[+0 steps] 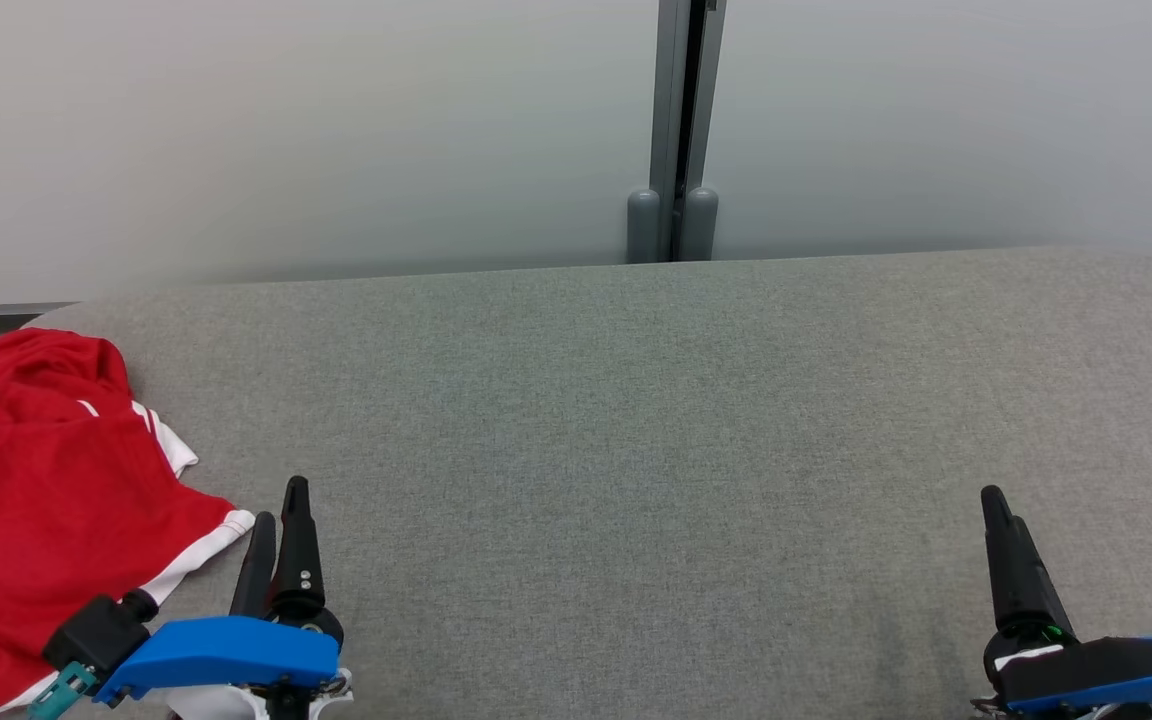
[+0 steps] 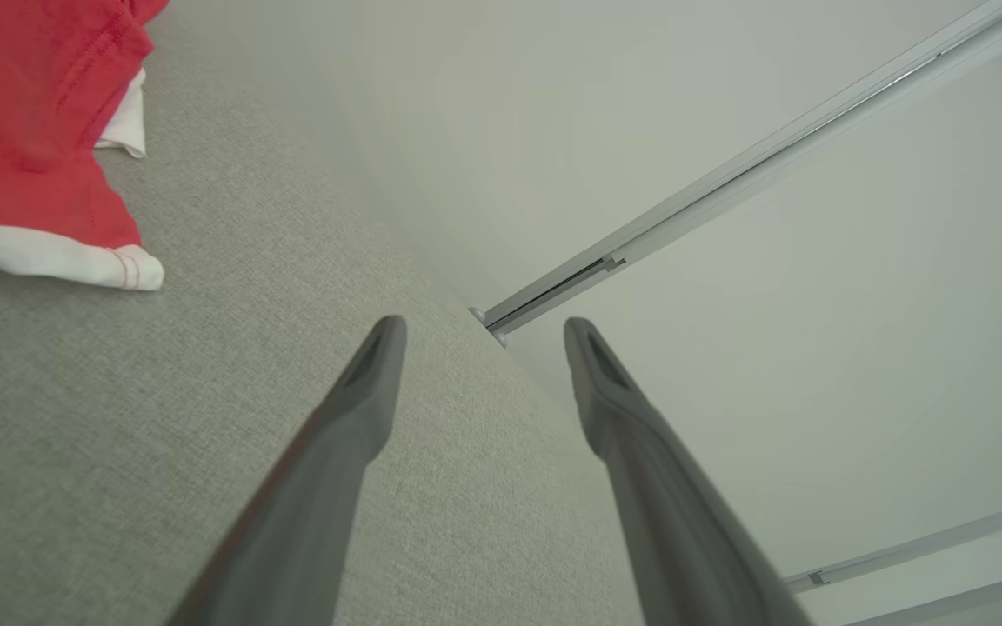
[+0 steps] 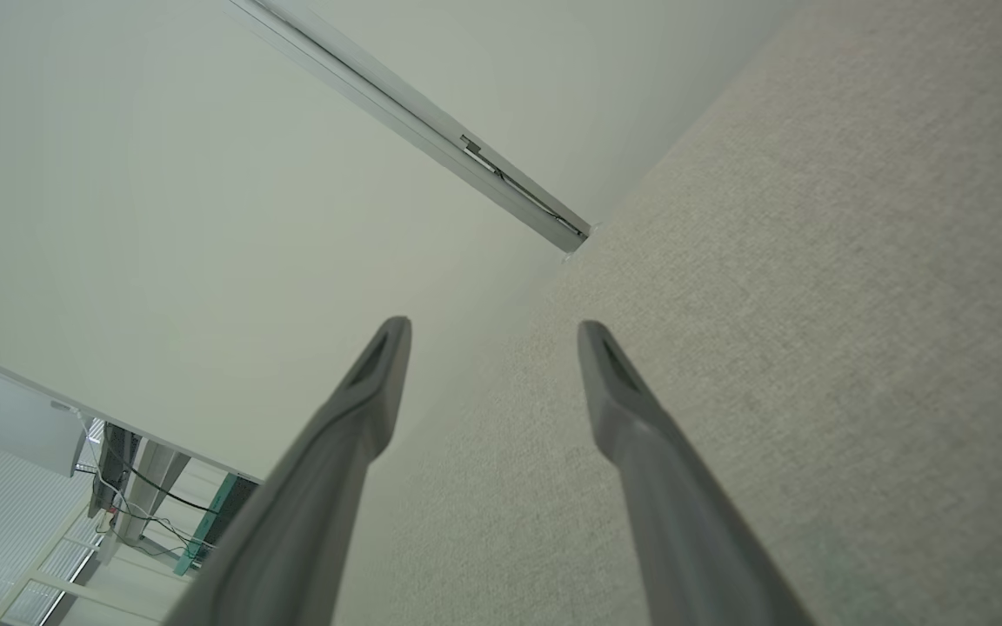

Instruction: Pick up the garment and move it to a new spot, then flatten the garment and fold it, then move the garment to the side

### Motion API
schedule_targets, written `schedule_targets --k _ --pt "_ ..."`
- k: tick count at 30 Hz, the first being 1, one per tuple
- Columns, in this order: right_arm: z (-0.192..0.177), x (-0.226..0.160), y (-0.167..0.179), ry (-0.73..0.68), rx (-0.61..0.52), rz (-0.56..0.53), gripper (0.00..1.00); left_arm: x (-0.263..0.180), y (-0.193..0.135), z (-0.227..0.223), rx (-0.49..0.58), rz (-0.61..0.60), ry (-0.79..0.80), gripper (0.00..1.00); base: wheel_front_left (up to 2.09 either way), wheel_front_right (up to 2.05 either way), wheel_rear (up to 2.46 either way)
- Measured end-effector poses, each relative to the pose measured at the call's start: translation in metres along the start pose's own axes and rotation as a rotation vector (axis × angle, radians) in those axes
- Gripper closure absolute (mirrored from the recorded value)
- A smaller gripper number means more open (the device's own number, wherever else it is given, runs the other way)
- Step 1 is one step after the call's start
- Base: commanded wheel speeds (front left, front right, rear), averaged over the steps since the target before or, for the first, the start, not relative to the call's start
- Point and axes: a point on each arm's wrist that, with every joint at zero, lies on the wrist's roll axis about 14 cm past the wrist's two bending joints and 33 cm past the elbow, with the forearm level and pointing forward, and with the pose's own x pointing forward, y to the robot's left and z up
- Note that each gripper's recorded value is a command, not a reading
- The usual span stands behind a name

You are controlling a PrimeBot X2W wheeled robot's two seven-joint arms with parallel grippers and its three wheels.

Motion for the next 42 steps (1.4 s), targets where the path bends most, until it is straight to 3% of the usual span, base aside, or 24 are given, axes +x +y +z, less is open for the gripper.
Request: schedule_targets --k 16,42 --pt "-0.008 -0.004 0.003 0.014 -0.281 0.026 0.00 -0.006 0.001 -0.002 0.297 0.011 -0.023 0.00 0.00 0.00 0.00" --pt "-0.024 -0.009 0.005 0.046 -0.596 0.075 0.00 -0.011 0.013 -0.018 0.597 0.007 0.002 0.00 0.00 0.00 0.00"
